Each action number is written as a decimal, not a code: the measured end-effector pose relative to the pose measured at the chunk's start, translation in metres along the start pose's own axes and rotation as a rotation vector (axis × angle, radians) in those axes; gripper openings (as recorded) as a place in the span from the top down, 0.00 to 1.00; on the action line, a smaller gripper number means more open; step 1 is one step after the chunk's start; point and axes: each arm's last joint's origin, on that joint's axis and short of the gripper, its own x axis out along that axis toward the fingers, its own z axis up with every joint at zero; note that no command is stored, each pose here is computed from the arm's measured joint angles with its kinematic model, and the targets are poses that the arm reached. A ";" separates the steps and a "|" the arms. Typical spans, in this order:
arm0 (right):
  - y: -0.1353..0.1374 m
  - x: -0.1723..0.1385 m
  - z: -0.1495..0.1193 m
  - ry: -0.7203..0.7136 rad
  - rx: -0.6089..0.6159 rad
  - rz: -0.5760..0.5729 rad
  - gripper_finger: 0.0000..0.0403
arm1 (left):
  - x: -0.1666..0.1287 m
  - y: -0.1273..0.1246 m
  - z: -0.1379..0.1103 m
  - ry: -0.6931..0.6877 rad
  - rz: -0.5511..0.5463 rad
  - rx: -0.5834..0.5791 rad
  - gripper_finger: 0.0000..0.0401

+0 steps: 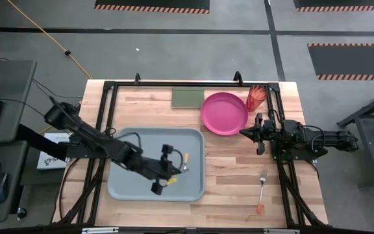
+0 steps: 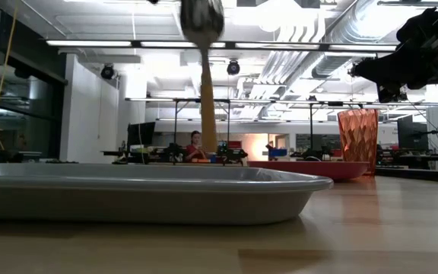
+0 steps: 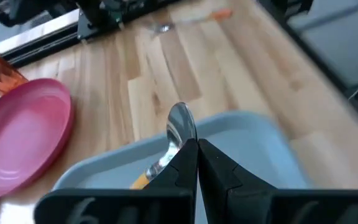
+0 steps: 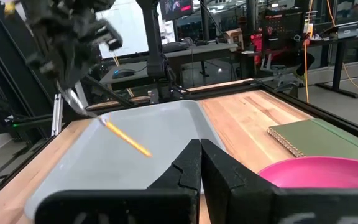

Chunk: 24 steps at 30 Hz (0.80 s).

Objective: Pick and place plate/cup/fork/spoon on tray
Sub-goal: Put the yellow spoon on the gray tray

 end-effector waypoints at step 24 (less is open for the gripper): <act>0.000 0.001 -0.001 0.012 -0.001 -0.002 1.00 | 0.093 -0.046 -0.059 0.258 0.011 0.150 1.00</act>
